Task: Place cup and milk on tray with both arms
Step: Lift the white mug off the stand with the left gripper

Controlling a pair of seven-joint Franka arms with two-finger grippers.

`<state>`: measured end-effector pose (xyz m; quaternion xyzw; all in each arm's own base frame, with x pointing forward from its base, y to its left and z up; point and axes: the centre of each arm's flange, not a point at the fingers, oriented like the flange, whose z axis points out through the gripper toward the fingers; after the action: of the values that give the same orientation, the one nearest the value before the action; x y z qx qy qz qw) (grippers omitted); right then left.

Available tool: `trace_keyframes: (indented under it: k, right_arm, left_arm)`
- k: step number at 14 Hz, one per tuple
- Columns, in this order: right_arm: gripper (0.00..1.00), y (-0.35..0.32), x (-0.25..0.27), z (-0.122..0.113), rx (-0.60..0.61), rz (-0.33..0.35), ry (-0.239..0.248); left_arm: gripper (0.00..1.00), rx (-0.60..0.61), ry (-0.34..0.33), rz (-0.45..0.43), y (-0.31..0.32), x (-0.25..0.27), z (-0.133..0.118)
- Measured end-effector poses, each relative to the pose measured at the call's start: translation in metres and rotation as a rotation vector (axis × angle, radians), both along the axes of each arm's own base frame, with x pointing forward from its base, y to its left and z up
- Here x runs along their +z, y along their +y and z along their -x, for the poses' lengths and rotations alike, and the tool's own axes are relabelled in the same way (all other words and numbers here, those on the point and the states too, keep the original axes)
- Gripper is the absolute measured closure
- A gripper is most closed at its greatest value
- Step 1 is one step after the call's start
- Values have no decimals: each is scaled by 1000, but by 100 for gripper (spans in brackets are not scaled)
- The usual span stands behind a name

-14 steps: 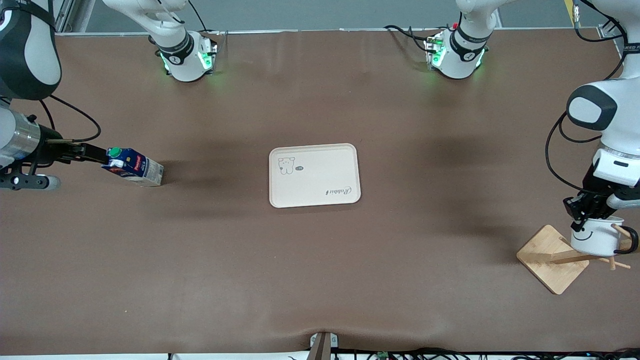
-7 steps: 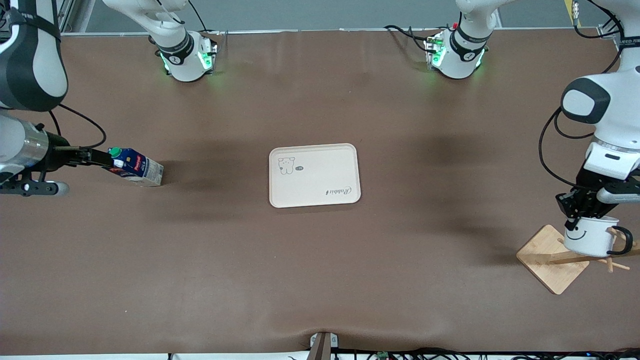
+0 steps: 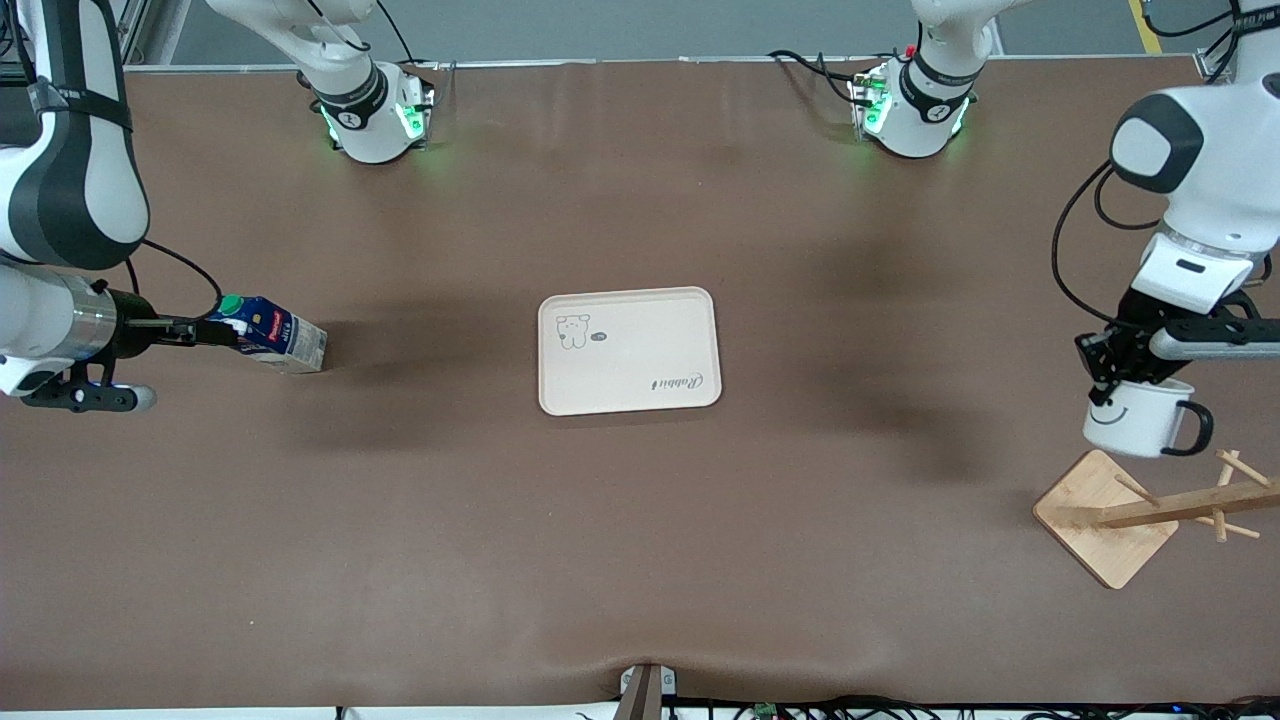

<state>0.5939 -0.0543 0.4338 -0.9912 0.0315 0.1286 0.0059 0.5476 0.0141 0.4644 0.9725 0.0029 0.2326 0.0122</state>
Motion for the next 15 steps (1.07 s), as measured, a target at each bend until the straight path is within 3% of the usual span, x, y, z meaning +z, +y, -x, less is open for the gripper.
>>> trace_keyframes:
  k: [2, 5, 15]
  right_arm:
    - [0, -18, -26, 5, 16, -9, -20]
    - [0, -28, -54, 16, 17, -17, 0]
    - [0, -44, -57, 48, -13, -22, 15]
  left_arm:
    - [92, 14, 46, 13, -16, 15, 8]
    - [92, 43, 132, 44, -35, 32, 7]
    - [92, -11, 421, 149, -141, 26, -26]
